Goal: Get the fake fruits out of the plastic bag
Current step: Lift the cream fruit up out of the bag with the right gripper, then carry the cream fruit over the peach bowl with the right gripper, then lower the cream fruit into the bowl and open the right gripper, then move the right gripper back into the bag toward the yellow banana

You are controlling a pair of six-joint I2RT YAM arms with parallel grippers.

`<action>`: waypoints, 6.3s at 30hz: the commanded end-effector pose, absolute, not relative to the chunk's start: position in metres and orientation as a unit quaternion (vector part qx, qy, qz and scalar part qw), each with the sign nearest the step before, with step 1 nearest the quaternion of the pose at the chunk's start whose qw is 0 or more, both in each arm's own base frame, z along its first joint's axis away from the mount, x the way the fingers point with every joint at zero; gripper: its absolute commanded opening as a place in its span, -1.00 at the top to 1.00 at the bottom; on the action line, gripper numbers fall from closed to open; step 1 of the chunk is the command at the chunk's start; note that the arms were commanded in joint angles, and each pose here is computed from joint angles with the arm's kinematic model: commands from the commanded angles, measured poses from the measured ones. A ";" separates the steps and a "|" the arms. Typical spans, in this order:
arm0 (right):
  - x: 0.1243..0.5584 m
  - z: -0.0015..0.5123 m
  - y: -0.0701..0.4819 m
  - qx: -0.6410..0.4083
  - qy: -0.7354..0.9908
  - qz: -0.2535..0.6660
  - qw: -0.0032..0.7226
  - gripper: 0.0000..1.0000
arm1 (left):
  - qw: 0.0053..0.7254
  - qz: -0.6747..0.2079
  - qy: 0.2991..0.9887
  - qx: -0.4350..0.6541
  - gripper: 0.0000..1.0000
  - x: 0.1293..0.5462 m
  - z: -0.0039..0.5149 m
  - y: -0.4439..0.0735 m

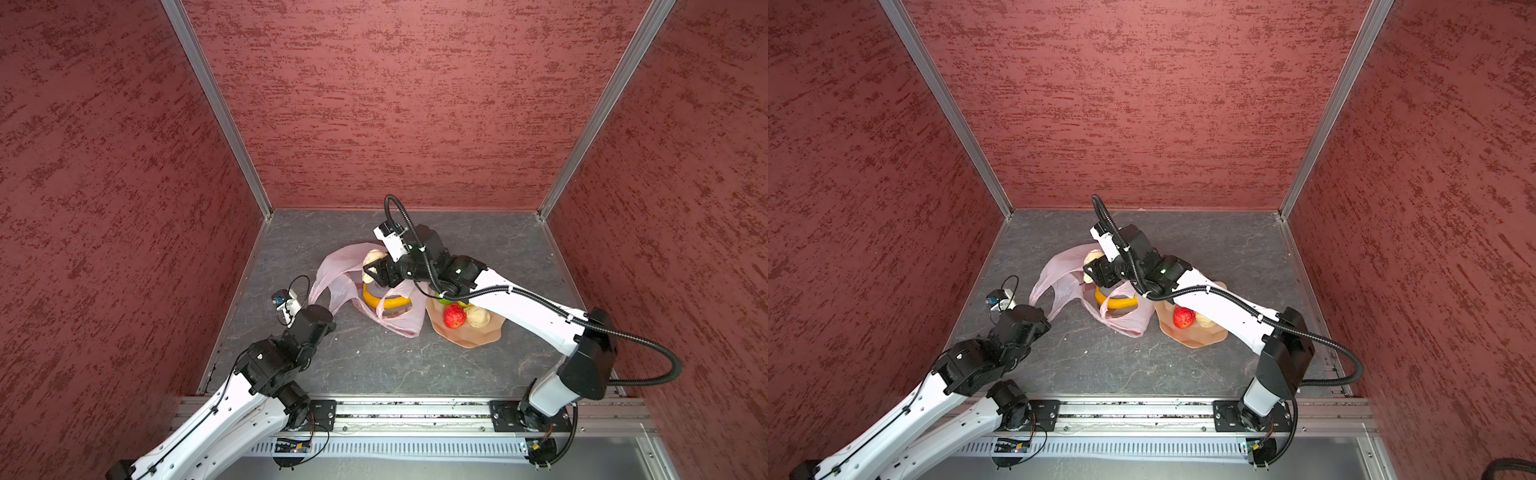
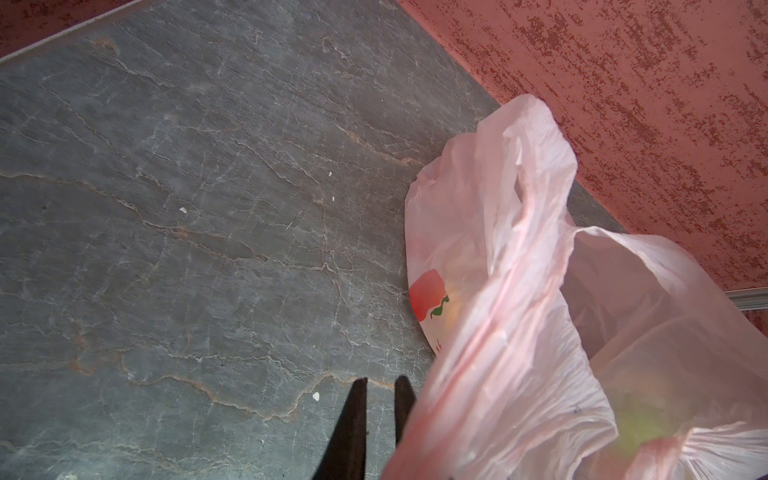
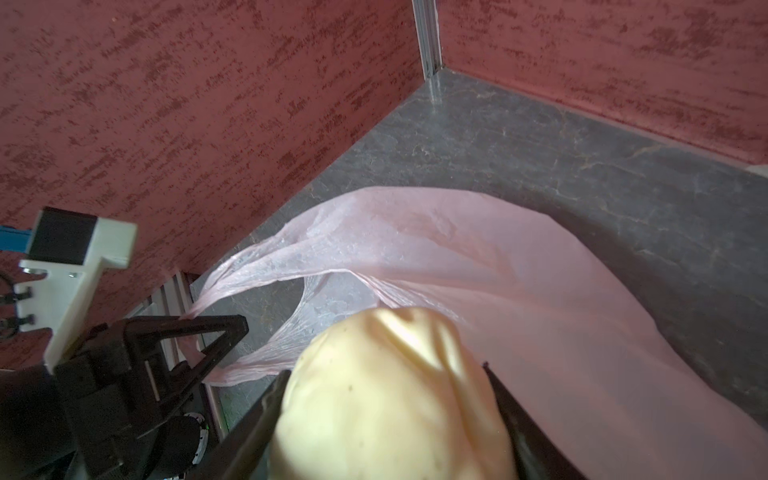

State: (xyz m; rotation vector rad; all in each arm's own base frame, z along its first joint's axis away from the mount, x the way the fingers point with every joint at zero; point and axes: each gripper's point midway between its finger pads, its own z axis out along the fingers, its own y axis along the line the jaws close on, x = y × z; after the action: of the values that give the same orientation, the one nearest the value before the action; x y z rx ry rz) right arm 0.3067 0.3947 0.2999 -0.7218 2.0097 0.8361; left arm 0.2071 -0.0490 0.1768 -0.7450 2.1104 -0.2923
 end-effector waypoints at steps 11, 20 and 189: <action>0.372 0.314 0.213 -0.068 0.841 0.213 0.493 0.22 | 0.427 -0.096 0.846 -0.303 0.67 0.203 0.173 -0.035; 0.379 0.235 0.104 0.133 0.862 0.160 0.462 0.22 | 0.423 -0.098 0.849 -0.300 0.66 0.204 0.172 -0.034; 0.308 0.125 0.417 -0.443 0.843 0.180 0.248 0.50 | 0.347 -0.106 0.889 -0.279 0.70 0.184 0.117 -0.044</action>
State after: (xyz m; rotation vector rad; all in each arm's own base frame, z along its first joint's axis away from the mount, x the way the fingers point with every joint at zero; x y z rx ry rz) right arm 0.3001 0.4220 0.1345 -1.1405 2.3567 0.5979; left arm 0.1886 -0.0472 0.1242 -0.7192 2.2877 -0.2964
